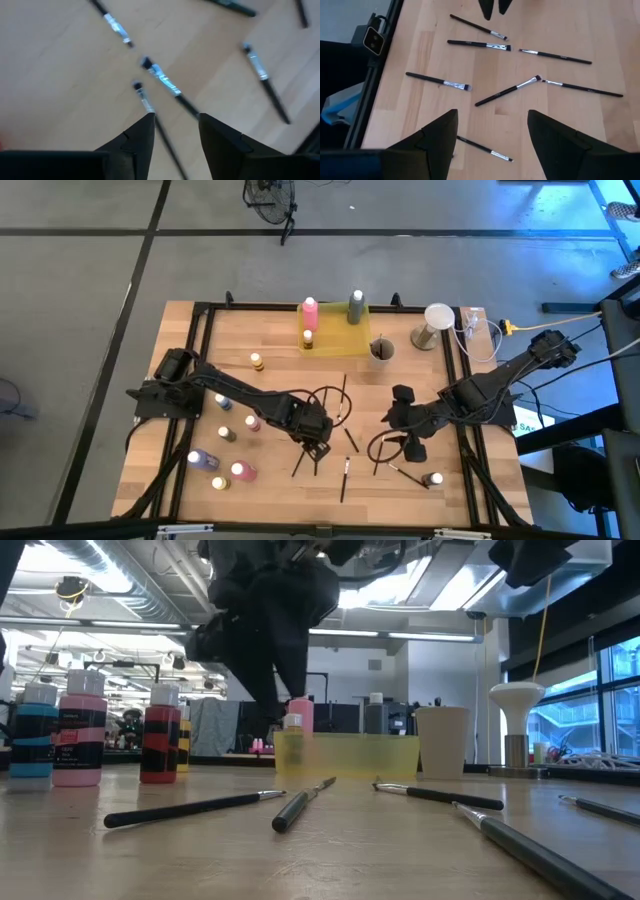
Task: Pick & Place Paint Supplies
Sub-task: Put the silver paint brush into the white cup
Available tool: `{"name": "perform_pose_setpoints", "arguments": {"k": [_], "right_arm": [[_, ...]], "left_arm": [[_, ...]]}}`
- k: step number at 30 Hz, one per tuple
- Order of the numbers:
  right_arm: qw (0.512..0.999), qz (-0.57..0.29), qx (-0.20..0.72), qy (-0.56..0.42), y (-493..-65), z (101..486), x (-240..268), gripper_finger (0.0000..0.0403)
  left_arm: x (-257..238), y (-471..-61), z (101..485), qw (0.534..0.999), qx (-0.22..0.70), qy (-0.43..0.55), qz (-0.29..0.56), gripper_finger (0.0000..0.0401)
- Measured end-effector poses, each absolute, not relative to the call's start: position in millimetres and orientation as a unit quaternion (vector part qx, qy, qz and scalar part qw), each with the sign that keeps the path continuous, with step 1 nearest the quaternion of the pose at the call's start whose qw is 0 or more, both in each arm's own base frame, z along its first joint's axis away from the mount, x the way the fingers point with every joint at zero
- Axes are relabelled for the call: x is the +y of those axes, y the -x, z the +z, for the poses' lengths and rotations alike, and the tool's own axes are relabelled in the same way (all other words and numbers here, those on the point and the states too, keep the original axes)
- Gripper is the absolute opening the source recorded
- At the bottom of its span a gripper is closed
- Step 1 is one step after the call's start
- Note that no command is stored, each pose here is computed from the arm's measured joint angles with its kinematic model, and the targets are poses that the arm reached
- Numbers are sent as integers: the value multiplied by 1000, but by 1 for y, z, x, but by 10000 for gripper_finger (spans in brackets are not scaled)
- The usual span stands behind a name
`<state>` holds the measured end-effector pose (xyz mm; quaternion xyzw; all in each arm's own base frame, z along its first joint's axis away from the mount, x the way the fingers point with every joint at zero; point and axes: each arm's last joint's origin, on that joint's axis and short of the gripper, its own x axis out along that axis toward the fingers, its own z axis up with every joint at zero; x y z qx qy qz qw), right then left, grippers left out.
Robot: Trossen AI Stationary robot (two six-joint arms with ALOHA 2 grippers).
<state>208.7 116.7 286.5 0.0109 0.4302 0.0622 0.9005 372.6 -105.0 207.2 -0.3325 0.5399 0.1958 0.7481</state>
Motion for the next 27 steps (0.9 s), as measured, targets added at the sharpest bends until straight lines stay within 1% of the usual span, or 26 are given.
{"name": "perform_pose_setpoints", "arguments": {"k": [4, 8, 14, 20, 27], "right_arm": [[900, 62, 430, -11, -209, 286, 117, 244], [901, 62, 430, -11, -209, 286, 117, 244], [901, 62, 430, -11, -209, 286, 117, 243], [899, 63, 433, -10, -208, 286, 117, 243], [899, 65, 433, -10, -208, 286, 117, 243]], "left_arm": [[-102, -369, 206, 751, 536, 309, 231, 146], [-101, -370, 201, 747, 517, 317, 271, 146], [-104, -376, 188, 742, 524, 318, 271, 146], [-106, -378, 172, 719, 557, 325, 259, 145], [-105, -381, 160, 707, 572, 327, 258, 145]]}}
